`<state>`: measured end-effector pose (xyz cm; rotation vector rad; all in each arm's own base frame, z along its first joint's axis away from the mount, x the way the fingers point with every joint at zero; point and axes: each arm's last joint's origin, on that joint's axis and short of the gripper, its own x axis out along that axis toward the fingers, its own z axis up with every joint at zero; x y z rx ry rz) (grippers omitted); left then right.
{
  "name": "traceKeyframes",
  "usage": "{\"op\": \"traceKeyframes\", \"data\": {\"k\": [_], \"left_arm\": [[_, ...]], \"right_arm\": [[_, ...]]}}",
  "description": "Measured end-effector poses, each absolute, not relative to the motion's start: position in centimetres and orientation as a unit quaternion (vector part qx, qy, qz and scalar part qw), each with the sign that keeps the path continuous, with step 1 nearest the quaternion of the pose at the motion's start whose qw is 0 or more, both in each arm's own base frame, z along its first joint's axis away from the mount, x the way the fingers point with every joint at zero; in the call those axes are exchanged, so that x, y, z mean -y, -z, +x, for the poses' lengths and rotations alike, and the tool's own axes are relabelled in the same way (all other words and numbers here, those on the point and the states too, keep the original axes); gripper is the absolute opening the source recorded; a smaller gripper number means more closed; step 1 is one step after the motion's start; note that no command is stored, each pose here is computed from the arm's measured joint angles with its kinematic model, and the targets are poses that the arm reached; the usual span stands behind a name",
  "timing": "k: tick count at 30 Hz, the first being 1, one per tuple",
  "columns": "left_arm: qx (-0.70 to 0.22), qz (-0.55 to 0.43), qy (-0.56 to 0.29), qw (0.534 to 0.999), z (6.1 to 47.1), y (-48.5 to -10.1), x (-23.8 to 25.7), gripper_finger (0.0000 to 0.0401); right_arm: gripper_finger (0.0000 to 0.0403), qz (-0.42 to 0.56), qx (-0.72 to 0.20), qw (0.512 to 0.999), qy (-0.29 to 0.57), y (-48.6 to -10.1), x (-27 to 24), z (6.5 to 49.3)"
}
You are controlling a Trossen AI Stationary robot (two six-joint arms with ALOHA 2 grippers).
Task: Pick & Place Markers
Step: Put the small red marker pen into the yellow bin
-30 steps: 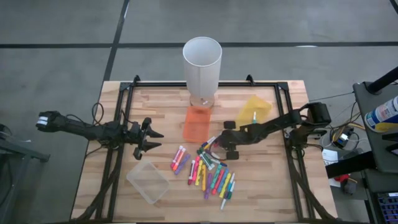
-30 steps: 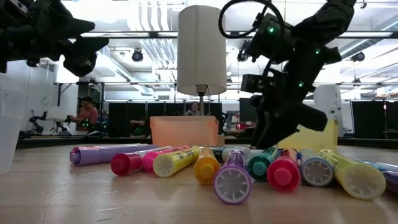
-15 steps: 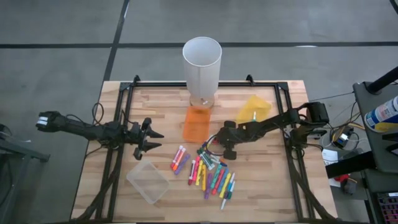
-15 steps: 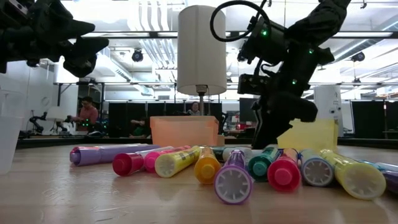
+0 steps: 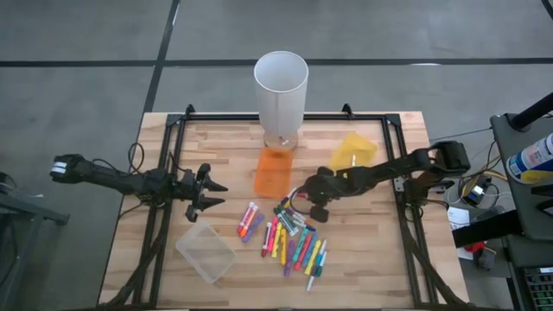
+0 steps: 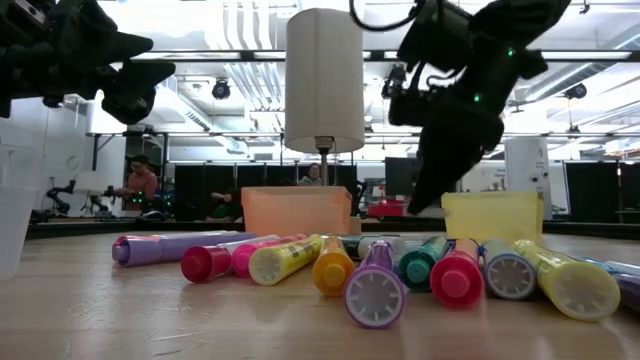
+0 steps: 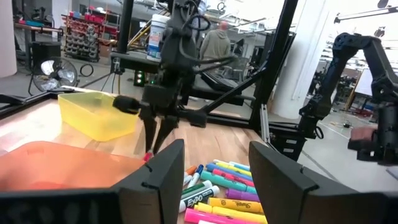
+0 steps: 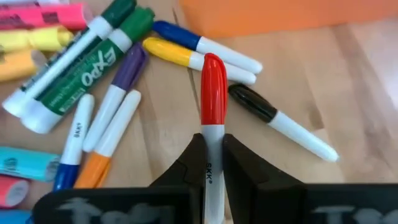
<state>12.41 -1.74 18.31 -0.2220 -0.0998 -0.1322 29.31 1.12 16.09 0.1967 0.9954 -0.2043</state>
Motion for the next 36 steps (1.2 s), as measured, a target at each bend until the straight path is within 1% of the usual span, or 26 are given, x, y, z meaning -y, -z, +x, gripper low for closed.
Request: {"op": "traceKeyframes", "data": {"k": [11,19,27,32,36], "left_arm": [[0.049,-0.110,0.066,0.990,12.4,-18.3,1.7,0.0174],[0.049,-0.110,0.066,0.990,12.4,-18.3,1.7,0.0174],[0.048,-0.110,0.066,0.990,12.4,-18.3,1.7,0.0174],[0.048,-0.111,0.066,0.990,12.4,-18.3,1.7,0.0174],[0.048,-0.110,0.066,0.990,12.4,-18.3,1.7,0.0174]], "right_arm": [[0.0027,0.101,-0.438,0.868,0.212,-21.0,-0.6,25.5],[0.0027,0.112,-0.408,0.847,0.321,-23.1,0.1,22.6],[0.0027,0.109,-0.398,0.809,0.419,-23.5,0.6,20.5],[0.0027,0.089,-0.421,0.785,0.445,-22.8,1.2,19.6],[0.0027,0.104,-0.424,0.766,0.471,-22.1,1.9,19.1]]}}
